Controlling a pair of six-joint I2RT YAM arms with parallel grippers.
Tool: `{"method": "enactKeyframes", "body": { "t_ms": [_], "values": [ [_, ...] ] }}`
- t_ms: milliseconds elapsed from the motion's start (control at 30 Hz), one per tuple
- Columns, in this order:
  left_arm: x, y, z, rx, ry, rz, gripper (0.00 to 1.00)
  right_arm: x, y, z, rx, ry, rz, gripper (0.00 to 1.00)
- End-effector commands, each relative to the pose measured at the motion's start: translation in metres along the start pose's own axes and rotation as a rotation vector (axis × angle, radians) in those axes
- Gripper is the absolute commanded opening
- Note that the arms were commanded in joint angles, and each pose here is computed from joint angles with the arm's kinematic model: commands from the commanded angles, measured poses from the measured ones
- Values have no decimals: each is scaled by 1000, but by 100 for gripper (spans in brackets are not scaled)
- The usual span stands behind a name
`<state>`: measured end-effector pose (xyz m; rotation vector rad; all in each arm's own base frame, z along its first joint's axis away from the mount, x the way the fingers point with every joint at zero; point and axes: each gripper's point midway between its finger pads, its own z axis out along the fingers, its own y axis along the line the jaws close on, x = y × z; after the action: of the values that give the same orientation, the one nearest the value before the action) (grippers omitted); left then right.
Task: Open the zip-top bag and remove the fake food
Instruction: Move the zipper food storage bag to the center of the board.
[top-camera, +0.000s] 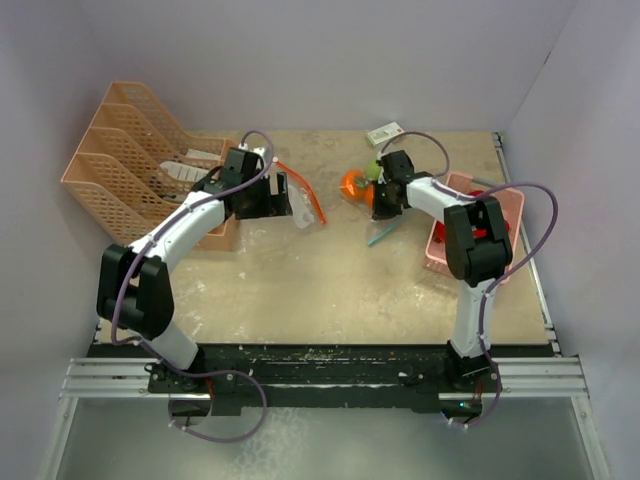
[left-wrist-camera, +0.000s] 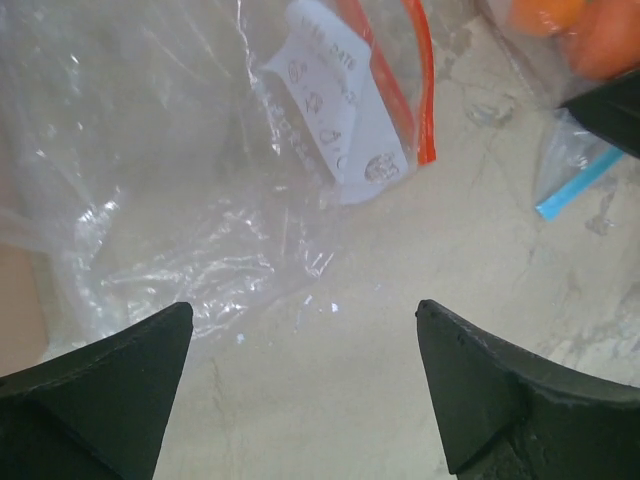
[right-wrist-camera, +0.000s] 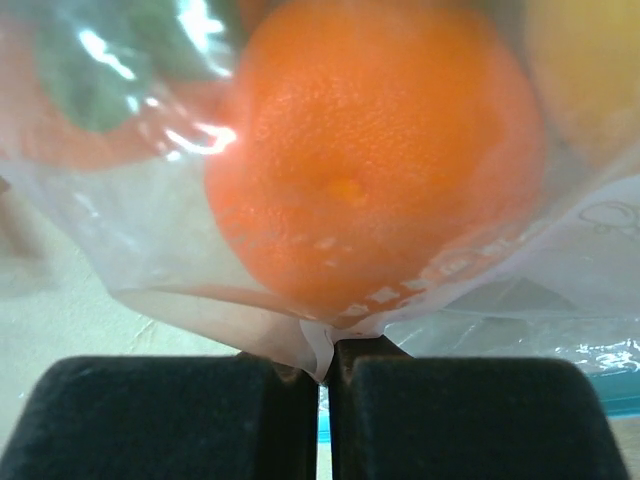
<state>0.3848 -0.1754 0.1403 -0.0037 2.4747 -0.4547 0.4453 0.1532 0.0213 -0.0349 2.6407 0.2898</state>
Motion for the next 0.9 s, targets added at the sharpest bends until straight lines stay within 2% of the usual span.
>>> {"method": "enactKeyframes", "body": {
  "t_ms": [0,300,400,500,700,733,800,833,867],
  "values": [
    [-4,-22,-18,84,-55,-34,98,23,44,-20,-85,53,-53,0],
    [5,-41,-26,102,-77,-24,99,41,126,-54,-222,49,-180,0],
    [11,-49,-24,109,-71,-17,100,36,144,-68,-228,9,-229,0],
    [20,-59,-21,121,-62,-10,100,21,140,-89,-195,-52,-246,0],
    [36,-80,-10,155,-29,5,99,-21,117,-134,-59,-265,-218,1],
    [38,-83,-8,163,-25,7,99,-25,115,-141,-52,-301,-209,5],
    [39,-91,-6,184,-23,5,99,-31,111,-151,-41,-353,-192,19],
    [39,-95,-5,199,-24,6,99,-32,111,-154,-45,-368,-192,31],
    [40,-98,-3,206,-21,8,99,-32,110,-155,-46,-372,-188,56]
  ]
}}
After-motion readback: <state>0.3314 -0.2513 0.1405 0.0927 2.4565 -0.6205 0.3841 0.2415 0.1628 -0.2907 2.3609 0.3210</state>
